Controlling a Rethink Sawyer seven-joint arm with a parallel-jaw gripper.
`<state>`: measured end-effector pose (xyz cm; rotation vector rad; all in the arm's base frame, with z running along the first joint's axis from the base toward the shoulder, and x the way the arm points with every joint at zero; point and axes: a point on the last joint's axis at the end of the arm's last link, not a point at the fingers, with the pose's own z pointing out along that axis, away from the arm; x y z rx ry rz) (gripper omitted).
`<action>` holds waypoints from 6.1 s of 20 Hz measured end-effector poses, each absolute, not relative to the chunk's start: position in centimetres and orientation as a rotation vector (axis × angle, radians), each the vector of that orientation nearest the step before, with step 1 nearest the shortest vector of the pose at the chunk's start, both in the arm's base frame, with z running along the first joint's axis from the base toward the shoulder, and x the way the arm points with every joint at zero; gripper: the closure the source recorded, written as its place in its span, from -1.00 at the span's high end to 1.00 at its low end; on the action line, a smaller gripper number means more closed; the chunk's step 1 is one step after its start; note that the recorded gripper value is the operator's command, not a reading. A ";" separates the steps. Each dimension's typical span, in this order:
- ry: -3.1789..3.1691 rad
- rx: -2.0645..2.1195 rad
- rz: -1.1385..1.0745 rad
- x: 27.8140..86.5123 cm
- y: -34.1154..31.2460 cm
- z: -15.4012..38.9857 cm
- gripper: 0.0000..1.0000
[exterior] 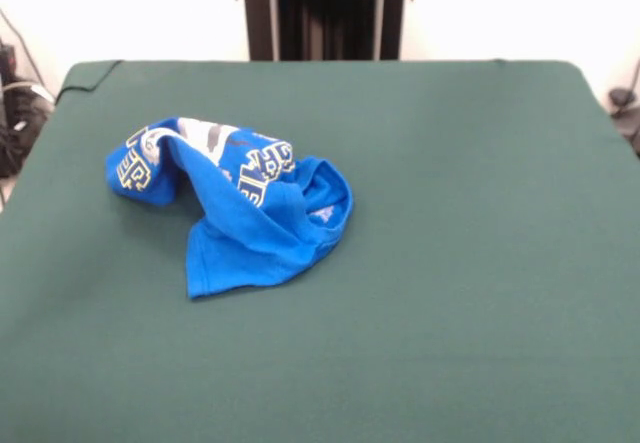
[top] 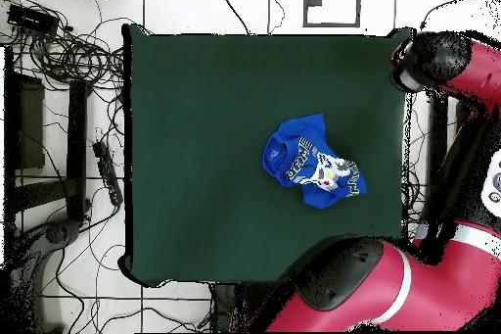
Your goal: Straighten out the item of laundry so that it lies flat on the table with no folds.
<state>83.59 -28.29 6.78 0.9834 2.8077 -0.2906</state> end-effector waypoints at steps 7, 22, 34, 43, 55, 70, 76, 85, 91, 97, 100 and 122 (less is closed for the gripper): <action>3.122 1.211 -0.174 80.5 -26.0 9.9 1.00; 3.358 1.343 0.072 79.3 -23.7 15.4 1.00; 3.369 1.341 0.293 79.3 -22.5 11.7 1.00; 3.255 1.318 0.395 80.1 -21.2 6.3 1.00; 3.320 1.395 0.604 77.7 -19.0 -0.8 1.00; 3.593 1.469 0.973 73.0 -16.9 -3.8 1.00; 3.583 1.483 0.975 72.7 -16.9 -5.2 1.00; 3.434 1.494 0.813 73.6 -17.6 -8.2 1.00; 3.417 1.491 0.763 74.1 -18.7 -7.0 1.00; 3.374 1.526 0.671 74.2 -22.8 -4.3 1.00; 3.343 1.561 0.630 73.8 -25.7 -3.0 1.00; 3.350 1.622 0.533 68.4 -34.5 -4.3 1.00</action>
